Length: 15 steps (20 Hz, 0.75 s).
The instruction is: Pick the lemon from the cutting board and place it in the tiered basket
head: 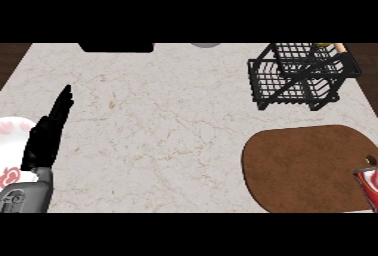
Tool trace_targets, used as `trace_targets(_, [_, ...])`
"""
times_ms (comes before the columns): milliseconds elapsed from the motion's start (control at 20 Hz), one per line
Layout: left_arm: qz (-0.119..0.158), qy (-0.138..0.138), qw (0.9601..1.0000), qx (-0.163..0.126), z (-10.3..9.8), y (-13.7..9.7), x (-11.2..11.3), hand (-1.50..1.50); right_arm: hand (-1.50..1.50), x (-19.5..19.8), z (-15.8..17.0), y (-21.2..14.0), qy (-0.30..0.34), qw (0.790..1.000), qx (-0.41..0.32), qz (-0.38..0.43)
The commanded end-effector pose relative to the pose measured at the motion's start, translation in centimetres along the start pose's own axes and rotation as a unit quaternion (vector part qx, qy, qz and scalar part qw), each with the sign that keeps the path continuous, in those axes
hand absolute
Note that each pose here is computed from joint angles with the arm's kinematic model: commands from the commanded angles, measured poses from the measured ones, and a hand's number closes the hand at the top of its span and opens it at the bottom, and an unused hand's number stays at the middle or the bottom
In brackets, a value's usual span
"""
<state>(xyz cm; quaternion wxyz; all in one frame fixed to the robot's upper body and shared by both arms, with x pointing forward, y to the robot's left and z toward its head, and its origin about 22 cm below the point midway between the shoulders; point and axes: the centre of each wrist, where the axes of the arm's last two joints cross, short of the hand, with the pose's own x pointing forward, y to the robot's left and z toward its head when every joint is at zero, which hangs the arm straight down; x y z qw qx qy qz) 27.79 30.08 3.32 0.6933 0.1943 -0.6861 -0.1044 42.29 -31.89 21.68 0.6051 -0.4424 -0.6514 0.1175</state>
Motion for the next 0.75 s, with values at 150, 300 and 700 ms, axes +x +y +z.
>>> trace_targets(150, [0.006,0.009,0.9999,0.009,0.4,0.6,-0.4,0.0,-1.5,-4.9,0.6,-8.4,0.078,0.996,0.001,-0.054])
trace_targets(300, [0.002,0.017,0.9998,0.008,1.0,-0.8,-1.4,0.0,-1.5,-8.3,2.4,-11.0,0.084,0.995,0.014,-0.048])
trace_targets(700, [-0.003,0.005,0.9999,0.012,-0.7,0.7,1.0,0.0,-1.5,-14.9,7.2,-18.3,0.065,0.993,-0.005,-0.102])
